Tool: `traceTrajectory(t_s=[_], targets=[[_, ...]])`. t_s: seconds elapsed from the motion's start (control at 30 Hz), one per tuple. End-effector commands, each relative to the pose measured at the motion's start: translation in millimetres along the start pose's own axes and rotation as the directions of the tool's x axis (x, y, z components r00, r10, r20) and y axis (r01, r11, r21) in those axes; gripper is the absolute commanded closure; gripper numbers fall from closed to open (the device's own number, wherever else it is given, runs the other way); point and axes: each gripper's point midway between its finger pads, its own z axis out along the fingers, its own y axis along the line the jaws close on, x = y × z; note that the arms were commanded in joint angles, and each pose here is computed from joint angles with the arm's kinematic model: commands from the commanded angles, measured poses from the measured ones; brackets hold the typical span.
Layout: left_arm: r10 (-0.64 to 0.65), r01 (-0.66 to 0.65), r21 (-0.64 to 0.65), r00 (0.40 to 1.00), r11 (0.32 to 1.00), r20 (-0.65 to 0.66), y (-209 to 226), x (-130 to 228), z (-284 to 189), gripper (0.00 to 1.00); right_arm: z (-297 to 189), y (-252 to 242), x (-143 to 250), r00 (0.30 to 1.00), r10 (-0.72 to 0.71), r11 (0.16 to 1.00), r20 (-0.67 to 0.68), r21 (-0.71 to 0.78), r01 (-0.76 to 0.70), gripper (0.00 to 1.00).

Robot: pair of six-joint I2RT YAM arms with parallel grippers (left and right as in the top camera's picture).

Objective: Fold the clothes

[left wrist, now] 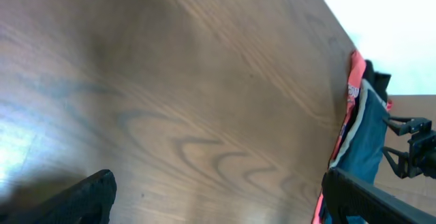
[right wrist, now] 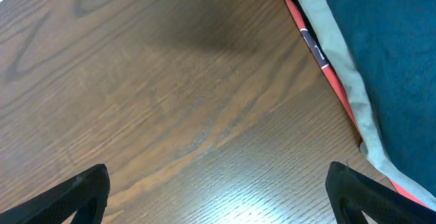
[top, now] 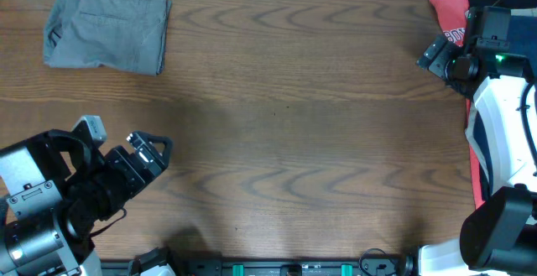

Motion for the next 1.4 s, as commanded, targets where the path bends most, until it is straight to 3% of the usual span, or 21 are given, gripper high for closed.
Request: traceTrajectory(t_s=[0.0, 0.27, 0.43, 0.57, 0.8, 1.37], targets=[[0.017, -0.019, -0.048, 0.999, 0.999, -0.032, 9, 7, 3, 0.02, -8, 3, -7, 1.000, -0.005, 1.000, 0.026, -0.011, 0.006, 0.01], [0.188, -0.188, -0.143, 0.982, 0.972, -0.015, 30, 21, 25, 0.02, -8, 3, -7, 1.000, -0.005, 1.000, 0.026, -0.011, 0.006, 0.01], [0.350, -0.345, -0.060, 0.927, 0.937, 0.134, 23, 21, 47, 0.02, -8, 3, -7, 1.000, -0.006, 1.000, 0.026, -0.011, 0.006, 0.01], [0.406, -0.417, -0.004, 0.882, 0.909, 0.239, 24, 25, 63, 0.02, -8, 3, -7, 1.000, -0.006, 1.000, 0.026, -0.011, 0.006, 0.01], [0.417, -0.438, 0.009, 0.863, 0.899, 0.286, 43, 42, 79, 0.02, -8, 3, -7, 1.000, -0.005, 1.000, 0.026, -0.011, 0.006, 0.01], [0.416, -0.471, -0.063, 0.701, 0.880, 0.579, 56, 3, 98, 0.02, -8, 3, -7, 1.000, -0.006, 1.000, 0.026, -0.011, 0.006, 0.01]])
